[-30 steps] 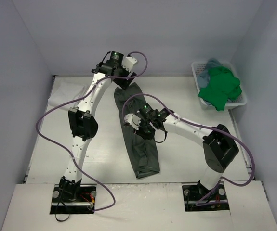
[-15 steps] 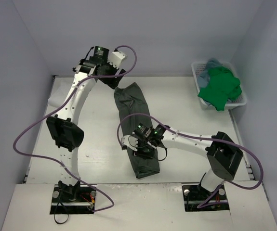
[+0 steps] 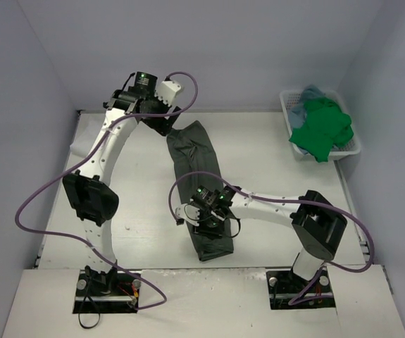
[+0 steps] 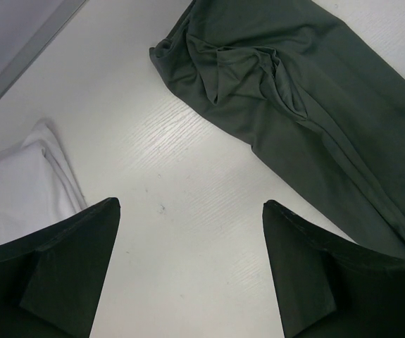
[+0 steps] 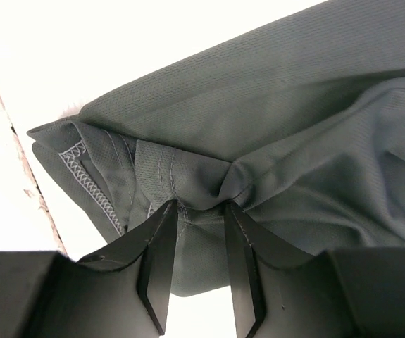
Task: Fold and stack the t-shirts
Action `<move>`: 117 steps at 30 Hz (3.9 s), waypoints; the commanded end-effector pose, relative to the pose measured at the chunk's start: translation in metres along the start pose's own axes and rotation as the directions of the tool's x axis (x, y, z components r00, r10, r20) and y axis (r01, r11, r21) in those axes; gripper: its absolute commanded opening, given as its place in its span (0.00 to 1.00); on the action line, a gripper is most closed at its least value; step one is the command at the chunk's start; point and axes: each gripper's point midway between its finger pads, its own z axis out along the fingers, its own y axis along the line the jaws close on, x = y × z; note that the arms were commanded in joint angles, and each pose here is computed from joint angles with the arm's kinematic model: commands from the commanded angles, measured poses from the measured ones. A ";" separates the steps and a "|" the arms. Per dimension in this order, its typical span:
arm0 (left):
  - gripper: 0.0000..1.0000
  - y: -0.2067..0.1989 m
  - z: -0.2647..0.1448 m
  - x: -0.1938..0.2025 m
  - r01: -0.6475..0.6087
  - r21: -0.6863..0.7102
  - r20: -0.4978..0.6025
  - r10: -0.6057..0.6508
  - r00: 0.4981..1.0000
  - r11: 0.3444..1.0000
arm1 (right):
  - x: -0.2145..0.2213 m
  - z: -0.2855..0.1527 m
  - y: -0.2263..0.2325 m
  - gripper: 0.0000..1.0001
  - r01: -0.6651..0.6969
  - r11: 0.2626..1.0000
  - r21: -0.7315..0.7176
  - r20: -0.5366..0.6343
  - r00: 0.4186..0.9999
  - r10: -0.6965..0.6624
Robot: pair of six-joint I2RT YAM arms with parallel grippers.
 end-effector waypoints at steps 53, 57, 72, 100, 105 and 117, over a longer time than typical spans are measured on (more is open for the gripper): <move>0.77 0.038 -0.072 0.008 0.139 -0.030 0.134 -0.134 0.982 0.990 | -0.037 -0.031 0.070 0.49 0.227 0.963 -0.143 0.197 0.960 -0.197; 0.77 0.030 -0.096 0.034 0.163 -0.036 0.121 -0.157 0.980 0.986 | -0.024 -0.022 0.076 0.49 0.235 0.964 -0.121 0.132 0.967 -0.219; 0.76 -0.005 -0.199 0.116 0.276 -0.065 0.278 -0.249 0.928 0.959 | 0.014 0.018 0.064 0.50 0.222 0.974 -0.033 -0.119 0.967 -0.224; 0.77 -0.010 -0.201 0.144 0.370 -0.005 0.305 -0.351 0.885 0.929 | 0.018 0.037 0.090 0.12 0.241 0.956 -0.166 -0.124 0.957 -0.262; 0.77 -0.007 -0.198 0.146 0.388 0.001 0.303 -0.370 0.878 0.922 | 0.000 0.021 0.089 0.00 0.279 0.951 -0.136 -0.052 0.956 -0.288; 0.76 -0.008 -0.194 0.151 0.395 0.008 0.295 -0.380 0.877 0.919 | -0.049 -0.027 0.076 0.00 0.352 0.936 -0.021 0.108 0.931 -0.348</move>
